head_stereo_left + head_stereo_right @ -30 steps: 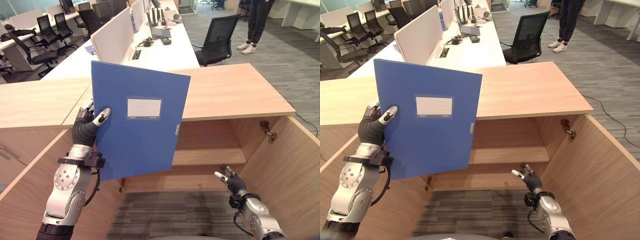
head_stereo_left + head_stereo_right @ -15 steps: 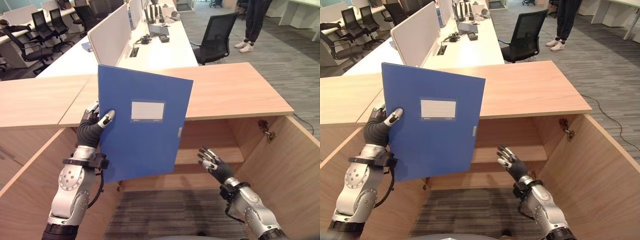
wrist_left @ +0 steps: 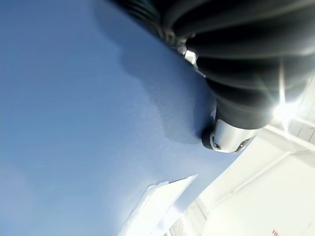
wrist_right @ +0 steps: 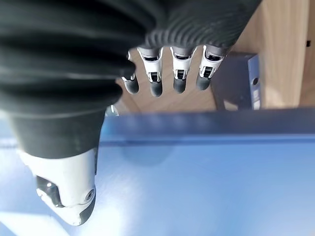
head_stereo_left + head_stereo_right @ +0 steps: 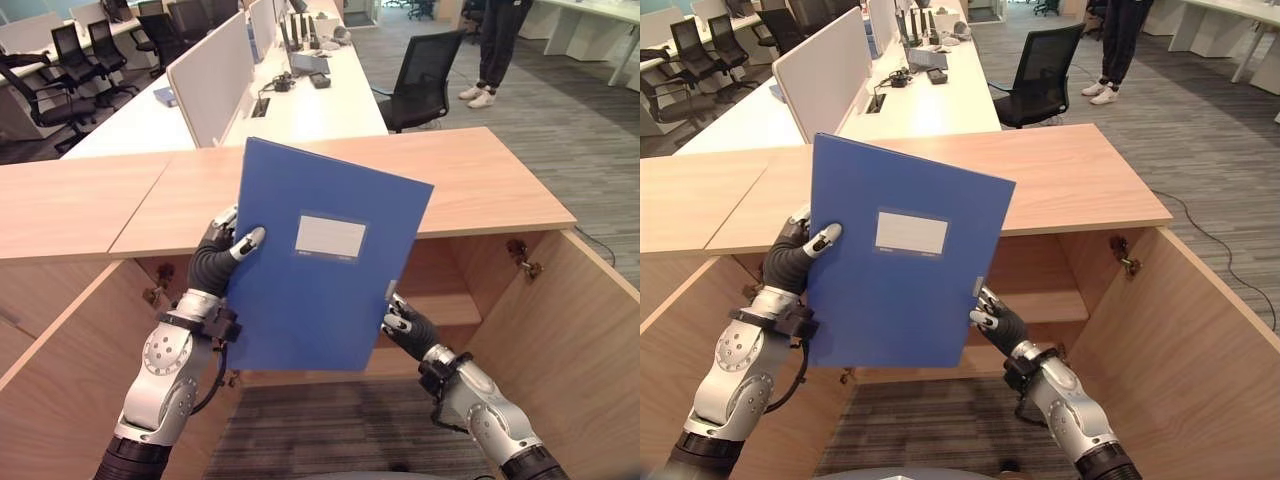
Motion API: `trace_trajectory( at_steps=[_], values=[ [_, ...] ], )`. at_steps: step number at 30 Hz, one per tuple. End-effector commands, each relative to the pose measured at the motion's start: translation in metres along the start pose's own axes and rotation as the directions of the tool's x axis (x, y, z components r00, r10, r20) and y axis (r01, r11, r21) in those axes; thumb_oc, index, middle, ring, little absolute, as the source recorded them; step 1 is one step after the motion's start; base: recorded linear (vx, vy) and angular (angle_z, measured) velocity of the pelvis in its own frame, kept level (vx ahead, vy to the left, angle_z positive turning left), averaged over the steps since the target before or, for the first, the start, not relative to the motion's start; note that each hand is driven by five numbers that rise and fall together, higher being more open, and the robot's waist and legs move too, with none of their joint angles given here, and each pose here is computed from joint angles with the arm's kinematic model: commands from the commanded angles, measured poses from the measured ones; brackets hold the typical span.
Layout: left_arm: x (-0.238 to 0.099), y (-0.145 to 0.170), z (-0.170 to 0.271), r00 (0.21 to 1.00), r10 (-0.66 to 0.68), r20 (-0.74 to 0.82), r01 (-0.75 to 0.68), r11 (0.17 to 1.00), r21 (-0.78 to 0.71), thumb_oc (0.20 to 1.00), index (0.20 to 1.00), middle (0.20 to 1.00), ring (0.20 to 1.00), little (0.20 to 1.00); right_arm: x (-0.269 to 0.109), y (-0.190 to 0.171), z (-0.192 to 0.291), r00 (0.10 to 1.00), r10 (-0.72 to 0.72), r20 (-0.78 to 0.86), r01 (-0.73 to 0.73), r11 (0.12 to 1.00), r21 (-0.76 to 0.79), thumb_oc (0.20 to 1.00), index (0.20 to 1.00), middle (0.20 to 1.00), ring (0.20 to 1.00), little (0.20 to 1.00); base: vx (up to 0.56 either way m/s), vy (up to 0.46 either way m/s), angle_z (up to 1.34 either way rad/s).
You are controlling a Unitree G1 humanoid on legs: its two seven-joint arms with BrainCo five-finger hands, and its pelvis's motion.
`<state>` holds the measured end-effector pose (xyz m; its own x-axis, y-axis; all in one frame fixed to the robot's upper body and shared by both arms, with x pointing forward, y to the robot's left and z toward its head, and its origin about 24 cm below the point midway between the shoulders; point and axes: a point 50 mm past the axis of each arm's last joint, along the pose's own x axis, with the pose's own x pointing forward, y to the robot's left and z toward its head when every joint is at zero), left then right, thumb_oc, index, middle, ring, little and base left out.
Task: Put the empty folder in the office cabinet
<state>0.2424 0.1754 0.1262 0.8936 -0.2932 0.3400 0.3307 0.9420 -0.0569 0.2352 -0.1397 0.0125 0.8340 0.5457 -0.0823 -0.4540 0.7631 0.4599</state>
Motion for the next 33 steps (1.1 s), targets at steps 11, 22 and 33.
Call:
trace_trajectory(
  at_steps=[11, 22, 33],
  values=[
    [0.019, -0.018, 0.004, 0.988, -0.149, 0.042, 0.15, 0.989, -0.009, 0.2, 0.2, 0.2, 0.2, 0.2, 0.036, 0.029, 0.033, 0.979, 0.124, 0.16, -0.124, 0.992, -0.011, 1.0, 1.0, 1.0, 1.0, 1.0, 0.0, 0.0, 0.0],
    [0.019, -0.025, -0.004, 0.984, -0.18, 0.014, 0.18, 0.983, -0.04, 0.2, 0.2, 0.2, 0.2, 0.2, 0.044, 0.043, 0.037, 0.967, 0.175, 0.183, -0.177, 0.984, -0.007, 0.887, 0.887, 0.887, 0.887, 0.887, 0.0, 0.0, 0.0],
    [0.019, -0.025, -0.004, 0.981, -0.191, 0.016, 0.191, 0.981, -0.044, 0.2, 0.2, 0.2, 0.2, 0.2, 0.042, 0.048, 0.034, 0.96, 0.245, 0.138, -0.244, 0.969, -0.024, 0.2, 0.2, 0.2, 0.2, 0.2, 0.0, 0.0, 0.0]
  ],
)
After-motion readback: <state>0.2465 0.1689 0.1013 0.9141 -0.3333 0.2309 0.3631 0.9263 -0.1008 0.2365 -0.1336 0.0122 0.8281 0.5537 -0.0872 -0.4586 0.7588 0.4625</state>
